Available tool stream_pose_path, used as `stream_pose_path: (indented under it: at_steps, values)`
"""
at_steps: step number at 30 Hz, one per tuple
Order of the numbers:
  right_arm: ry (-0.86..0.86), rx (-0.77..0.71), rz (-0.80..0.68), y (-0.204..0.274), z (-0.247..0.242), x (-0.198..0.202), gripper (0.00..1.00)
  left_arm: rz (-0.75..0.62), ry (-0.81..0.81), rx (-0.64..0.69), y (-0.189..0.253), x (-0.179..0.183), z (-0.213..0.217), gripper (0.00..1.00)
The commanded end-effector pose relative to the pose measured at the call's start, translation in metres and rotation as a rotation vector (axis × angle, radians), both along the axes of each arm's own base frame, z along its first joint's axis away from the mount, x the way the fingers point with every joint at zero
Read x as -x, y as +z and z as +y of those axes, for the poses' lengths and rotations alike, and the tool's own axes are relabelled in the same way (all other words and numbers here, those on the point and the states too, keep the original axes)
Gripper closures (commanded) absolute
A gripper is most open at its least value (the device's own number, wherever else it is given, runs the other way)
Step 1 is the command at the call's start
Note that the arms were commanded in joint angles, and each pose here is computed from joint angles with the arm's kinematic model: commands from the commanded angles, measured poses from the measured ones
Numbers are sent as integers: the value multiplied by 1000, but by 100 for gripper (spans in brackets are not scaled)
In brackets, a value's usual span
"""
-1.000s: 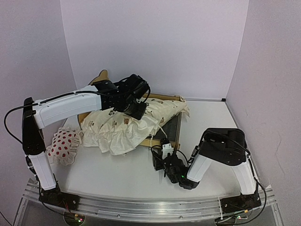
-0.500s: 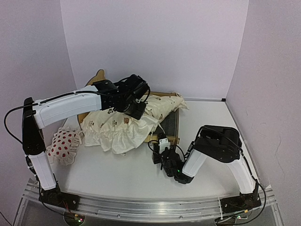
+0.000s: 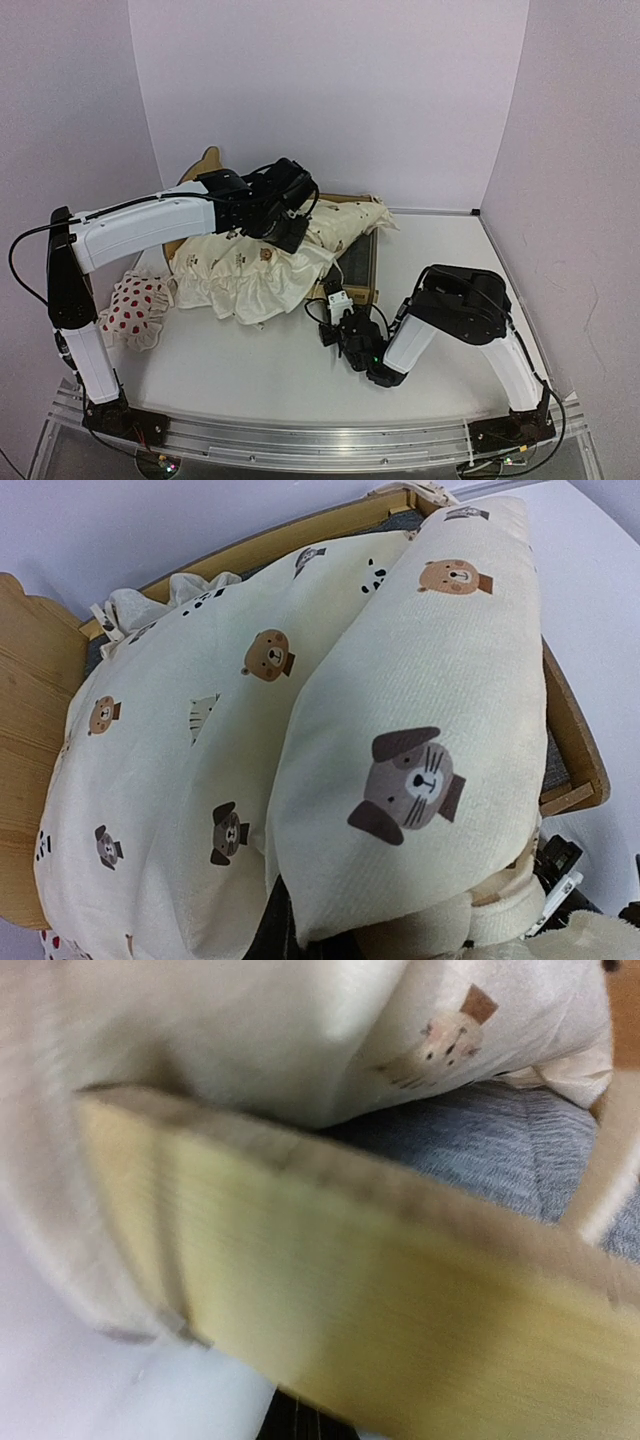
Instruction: Set up the pet bed
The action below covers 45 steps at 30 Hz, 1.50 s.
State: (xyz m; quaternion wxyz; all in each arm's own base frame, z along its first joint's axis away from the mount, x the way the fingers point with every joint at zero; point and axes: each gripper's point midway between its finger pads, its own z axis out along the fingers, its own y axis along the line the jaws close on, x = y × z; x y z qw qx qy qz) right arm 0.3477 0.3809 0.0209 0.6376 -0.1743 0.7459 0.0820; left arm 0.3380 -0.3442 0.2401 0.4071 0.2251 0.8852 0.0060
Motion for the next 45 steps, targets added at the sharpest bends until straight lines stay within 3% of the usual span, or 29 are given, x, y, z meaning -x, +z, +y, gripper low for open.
stream_pose_path:
  at_steps: [1,9,11,20,24,32,45]
  values:
    - [150,22,47,6,-4,26,100,-40,36,4,22,-5,14,100]
    - [357,-72,146,20,-3,68,100,-44,38,15,25,-1,22,100]
    - [327,-101,157,21,-6,65,100,-43,39,15,24,-1,23,100]
    - [53,-171,106,16,-15,19,70,-37,37,14,24,-1,23,100]
    - [28,-190,98,12,-7,10,63,-35,36,8,24,-1,22,100]
    - [-26,-209,79,4,0,-4,56,-30,25,1,23,-3,18,100]
    - [-177,-196,15,-8,-3,-26,56,-26,26,-11,18,-3,18,100]
